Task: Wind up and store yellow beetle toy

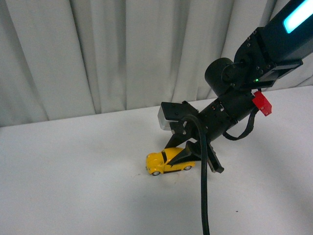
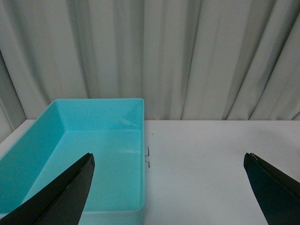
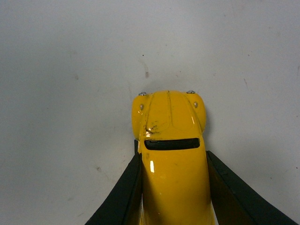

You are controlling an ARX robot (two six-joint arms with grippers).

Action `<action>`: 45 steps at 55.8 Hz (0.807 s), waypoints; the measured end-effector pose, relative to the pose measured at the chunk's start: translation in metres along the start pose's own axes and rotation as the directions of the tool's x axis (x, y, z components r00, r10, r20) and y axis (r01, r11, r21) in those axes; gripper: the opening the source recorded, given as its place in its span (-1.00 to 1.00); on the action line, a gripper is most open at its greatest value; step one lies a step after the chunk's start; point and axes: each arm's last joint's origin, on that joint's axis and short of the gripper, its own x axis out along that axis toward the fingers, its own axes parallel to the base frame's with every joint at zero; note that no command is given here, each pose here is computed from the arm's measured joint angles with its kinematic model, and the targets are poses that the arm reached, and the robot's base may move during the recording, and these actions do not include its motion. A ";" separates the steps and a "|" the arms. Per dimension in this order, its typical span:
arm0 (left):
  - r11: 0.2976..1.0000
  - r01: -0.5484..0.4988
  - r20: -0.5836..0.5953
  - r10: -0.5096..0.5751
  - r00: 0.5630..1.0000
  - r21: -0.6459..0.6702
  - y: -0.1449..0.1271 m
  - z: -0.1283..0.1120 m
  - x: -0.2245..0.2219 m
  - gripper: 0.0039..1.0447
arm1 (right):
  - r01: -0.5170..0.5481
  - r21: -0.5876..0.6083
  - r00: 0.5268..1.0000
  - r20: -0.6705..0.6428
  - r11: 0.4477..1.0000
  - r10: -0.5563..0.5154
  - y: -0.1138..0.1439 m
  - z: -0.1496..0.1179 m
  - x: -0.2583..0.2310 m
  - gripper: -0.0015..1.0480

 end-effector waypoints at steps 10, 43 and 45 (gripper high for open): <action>1.000 0.000 0.000 0.000 1.000 0.000 0.000 0.000 0.000 0.88 | -0.004 0.004 1.000 -0.003 1.000 0.004 0.000 0.000 -0.001 -0.34; 1.000 0.000 0.000 0.000 1.000 0.000 0.000 0.000 0.000 0.88 | 0.000 0.070 0.998 0.061 0.998 -0.004 -0.001 -0.029 -0.008 -0.34; 1.000 0.000 0.000 0.000 1.000 0.000 0.000 0.000 0.000 0.88 | 0.006 0.079 0.997 0.075 0.997 -0.012 0.002 -0.037 -0.012 -0.34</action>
